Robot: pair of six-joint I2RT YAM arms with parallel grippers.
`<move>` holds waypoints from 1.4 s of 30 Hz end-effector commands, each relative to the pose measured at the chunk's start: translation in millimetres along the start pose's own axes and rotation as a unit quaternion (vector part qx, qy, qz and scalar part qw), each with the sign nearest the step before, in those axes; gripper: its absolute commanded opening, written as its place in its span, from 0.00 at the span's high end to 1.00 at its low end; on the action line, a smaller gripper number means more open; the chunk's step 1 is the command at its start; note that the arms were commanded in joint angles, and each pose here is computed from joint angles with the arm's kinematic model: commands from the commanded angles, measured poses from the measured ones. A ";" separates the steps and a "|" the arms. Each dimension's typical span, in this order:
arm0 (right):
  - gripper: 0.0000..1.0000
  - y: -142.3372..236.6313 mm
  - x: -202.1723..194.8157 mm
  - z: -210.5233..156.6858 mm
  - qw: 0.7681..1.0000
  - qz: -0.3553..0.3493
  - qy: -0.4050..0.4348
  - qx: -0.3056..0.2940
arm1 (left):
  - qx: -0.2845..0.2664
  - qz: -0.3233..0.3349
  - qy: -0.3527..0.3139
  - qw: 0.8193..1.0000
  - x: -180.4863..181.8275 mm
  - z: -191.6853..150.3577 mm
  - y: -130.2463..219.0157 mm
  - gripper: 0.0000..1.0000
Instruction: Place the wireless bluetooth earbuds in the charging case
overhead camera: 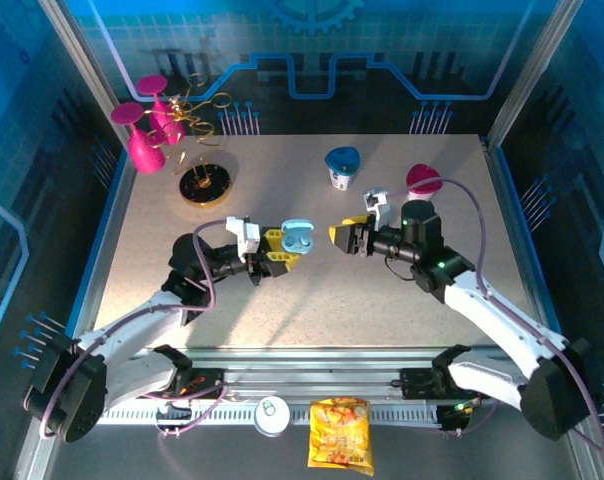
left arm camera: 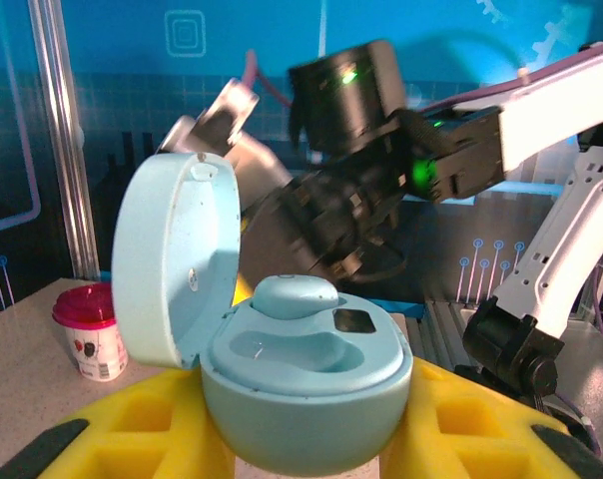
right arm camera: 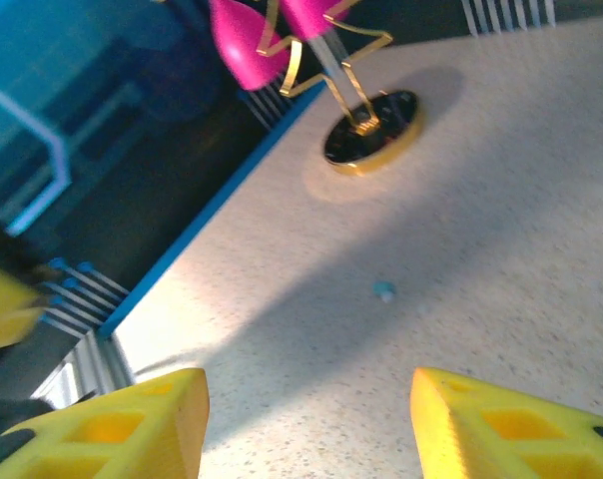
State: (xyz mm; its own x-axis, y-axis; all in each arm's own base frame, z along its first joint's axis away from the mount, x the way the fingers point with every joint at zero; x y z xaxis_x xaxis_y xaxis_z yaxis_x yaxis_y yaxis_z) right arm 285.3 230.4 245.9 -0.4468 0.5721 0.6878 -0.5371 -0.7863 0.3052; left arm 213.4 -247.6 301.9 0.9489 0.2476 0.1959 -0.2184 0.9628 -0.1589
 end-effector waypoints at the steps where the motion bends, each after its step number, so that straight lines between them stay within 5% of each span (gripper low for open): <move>1: 0.45 -21.7 -23.8 3.1 0.999 -0.039 -0.033 -0.001 | -0.006 0.001 -0.018 1.000 -1.9 6.1 2.3 0.65; 16: 0.43 -183.5 -48.3 -68.1 0.972 -0.048 0.036 0.228 | -0.008 0.001 -0.028 1.000 -4.6 13.3 5.8 0.65; 23: 0.42 -237.8 -52.7 -89.6 0.961 -0.024 0.023 0.274 | 0.004 0.005 -0.030 1.000 -0.8 8.2 4.8 0.65; 42: 0.40 -283.9 -74.1 -133.2 0.938 -0.011 0.021 0.346 | 0.013 0.016 -0.019 1.000 4.3 0.2 5.2 0.65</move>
State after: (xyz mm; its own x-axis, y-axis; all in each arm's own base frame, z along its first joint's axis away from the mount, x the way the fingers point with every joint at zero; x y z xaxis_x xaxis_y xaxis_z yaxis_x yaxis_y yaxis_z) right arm 398.6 439.8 43.7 -0.4860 0.5912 0.6437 -0.0570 -0.7564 0.6517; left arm 213.6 -244.5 295.2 0.9477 0.2571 0.1894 -0.2372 0.9638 -0.1214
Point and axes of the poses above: each hand's point on the last joint's axis, 136 mm out from that joint toward the fingers, its own y axis back along the fingers, its own x axis along the line the jaws close on, z = x × y, the point moved 1 cm from there along y, back along the fingers, and after that the axes turned 12 degrees about -y, right-handed, at the moved point
